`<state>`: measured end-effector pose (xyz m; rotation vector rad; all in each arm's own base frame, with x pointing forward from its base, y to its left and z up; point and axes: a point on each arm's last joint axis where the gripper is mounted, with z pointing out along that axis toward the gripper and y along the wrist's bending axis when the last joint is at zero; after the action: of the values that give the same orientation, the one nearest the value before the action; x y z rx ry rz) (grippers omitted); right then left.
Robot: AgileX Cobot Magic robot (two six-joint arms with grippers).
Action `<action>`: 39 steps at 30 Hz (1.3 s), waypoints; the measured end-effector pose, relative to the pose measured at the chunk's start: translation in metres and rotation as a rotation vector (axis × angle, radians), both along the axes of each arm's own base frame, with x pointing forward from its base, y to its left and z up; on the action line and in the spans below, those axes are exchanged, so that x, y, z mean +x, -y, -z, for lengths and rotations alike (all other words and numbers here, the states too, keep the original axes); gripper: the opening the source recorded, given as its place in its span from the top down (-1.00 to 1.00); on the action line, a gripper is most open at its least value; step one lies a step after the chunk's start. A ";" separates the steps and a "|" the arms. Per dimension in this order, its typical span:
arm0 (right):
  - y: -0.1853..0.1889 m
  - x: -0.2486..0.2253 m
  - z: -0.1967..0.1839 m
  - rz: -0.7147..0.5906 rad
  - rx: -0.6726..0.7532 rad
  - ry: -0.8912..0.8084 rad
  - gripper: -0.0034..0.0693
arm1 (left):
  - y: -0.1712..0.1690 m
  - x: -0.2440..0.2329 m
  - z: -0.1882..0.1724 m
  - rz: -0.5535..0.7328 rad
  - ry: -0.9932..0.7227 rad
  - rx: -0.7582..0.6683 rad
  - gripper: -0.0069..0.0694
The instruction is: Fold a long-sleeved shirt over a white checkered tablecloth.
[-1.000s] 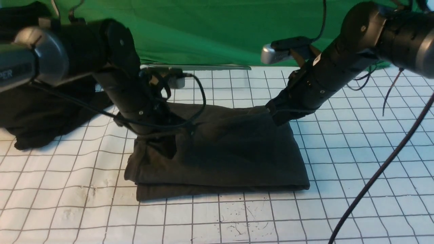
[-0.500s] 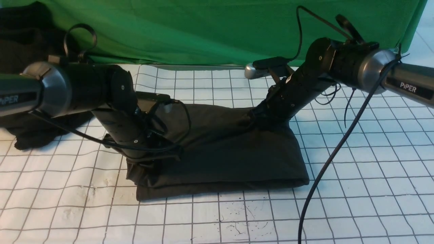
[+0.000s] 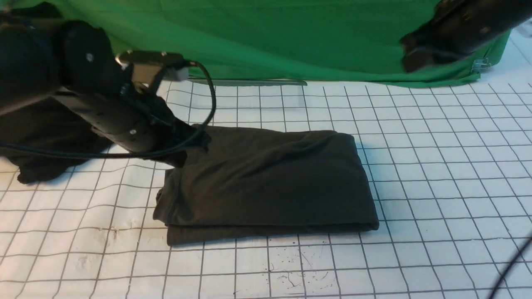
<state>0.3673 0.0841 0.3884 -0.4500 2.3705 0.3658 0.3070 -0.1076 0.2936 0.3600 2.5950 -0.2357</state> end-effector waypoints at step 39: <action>0.085 -0.346 0.043 0.407 0.174 1.326 0.83 | -0.059 -0.196 -0.040 -0.113 0.493 -0.378 0.83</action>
<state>0.0218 -0.0008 0.3453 -0.0426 1.0701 0.0228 0.1109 -0.0487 0.3334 0.1129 2.0233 -0.5166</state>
